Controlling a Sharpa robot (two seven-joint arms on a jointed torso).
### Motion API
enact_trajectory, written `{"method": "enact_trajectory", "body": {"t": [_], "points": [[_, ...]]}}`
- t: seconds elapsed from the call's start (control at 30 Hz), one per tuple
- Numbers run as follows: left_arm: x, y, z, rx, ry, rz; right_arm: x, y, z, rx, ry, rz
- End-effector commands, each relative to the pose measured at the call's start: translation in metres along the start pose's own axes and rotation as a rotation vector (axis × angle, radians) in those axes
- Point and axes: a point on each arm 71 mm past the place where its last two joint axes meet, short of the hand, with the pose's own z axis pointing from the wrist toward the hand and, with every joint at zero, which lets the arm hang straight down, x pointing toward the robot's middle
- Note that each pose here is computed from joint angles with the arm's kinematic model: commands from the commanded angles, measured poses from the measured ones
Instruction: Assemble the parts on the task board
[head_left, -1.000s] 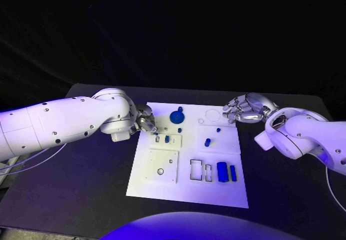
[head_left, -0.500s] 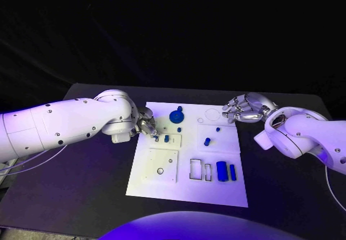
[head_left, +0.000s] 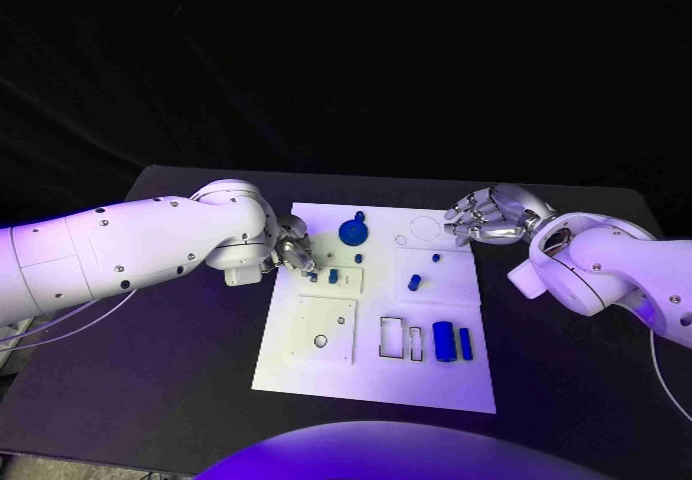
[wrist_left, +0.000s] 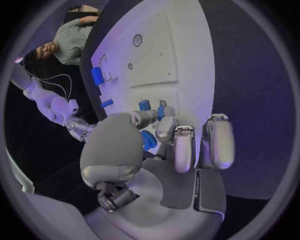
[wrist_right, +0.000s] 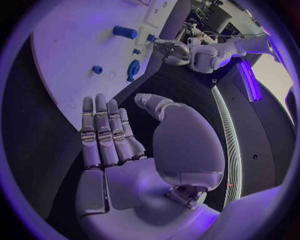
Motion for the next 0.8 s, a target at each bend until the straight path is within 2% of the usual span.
{"method": "enact_trajectory", "body": {"t": [0.03,0.43,0.8], "points": [[0.0034,-0.0006,0.0010,-0.002,0.023,0.023,0.0016,0.0003,-0.0001,-0.003,0.016,-0.005],[0.0059,0.0017,0.0010,-0.007,0.051,0.042,0.0006,-0.0006,-0.0008,-0.001,0.014,-0.005],[0.0060,0.0015,0.0012,-0.009,0.052,0.050,0.0005,-0.0006,-0.0011,-0.001,0.013,-0.004]]}}
